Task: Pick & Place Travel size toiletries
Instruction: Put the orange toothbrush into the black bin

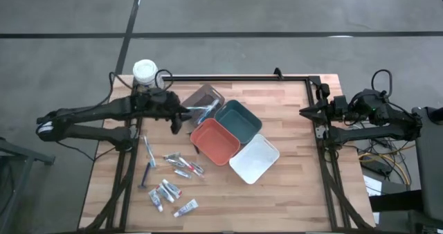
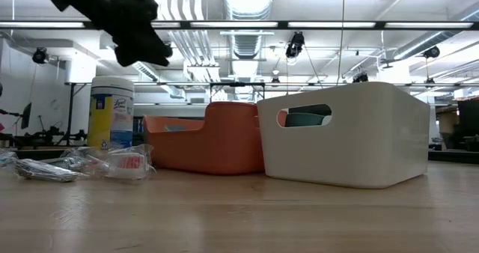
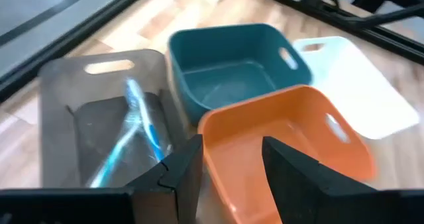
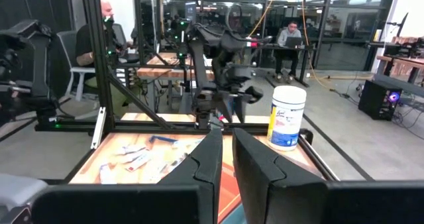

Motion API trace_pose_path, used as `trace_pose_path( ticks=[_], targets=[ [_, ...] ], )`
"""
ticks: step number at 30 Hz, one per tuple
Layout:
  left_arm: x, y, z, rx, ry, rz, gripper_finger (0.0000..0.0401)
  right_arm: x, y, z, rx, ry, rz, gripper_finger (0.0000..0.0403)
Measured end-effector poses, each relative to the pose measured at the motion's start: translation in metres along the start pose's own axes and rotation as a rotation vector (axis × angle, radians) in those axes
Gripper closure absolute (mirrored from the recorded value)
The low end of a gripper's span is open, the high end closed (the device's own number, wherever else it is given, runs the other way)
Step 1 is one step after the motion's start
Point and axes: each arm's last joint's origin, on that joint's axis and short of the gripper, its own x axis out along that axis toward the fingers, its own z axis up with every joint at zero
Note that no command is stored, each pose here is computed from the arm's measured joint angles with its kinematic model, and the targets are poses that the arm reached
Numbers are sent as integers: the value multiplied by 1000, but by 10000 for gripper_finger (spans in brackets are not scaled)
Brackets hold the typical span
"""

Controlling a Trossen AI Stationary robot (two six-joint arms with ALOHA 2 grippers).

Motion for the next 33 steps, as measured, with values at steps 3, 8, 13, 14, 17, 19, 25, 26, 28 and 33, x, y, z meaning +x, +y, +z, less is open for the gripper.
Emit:
trace_pose_path(
  ticks=[3,8,13,14,17,19,25,26,28,33],
  targets=[
    [-5,-10,-5,23,26,-44,241,0,0,0,-1,0,0,369],
    [-5,-29,-13,92,77,-131,241,0,0,0,-1,0,0,369],
    [2,-50,-25,199,148,-219,241,0,0,0,0,0,0,369],
    [3,-55,-28,235,169,-239,241,0,0,0,1,0,0,369],
    [8,-70,-41,360,239,-298,241,0,0,0,-1,0,0,369],
    [13,-80,-49,438,281,-333,241,0,0,0,1,0,0,369],
    [35,-96,-72,590,383,-263,242,0,0,0,-1,0,0,369],
    [40,-96,-76,596,406,-254,242,0,0,0,-1,0,0,369],
    [49,-97,-83,591,456,-234,242,0,0,0,1,0,0,369],
    [67,-98,-99,546,564,-182,242,0,0,0,1,0,0,369]
  ],
)
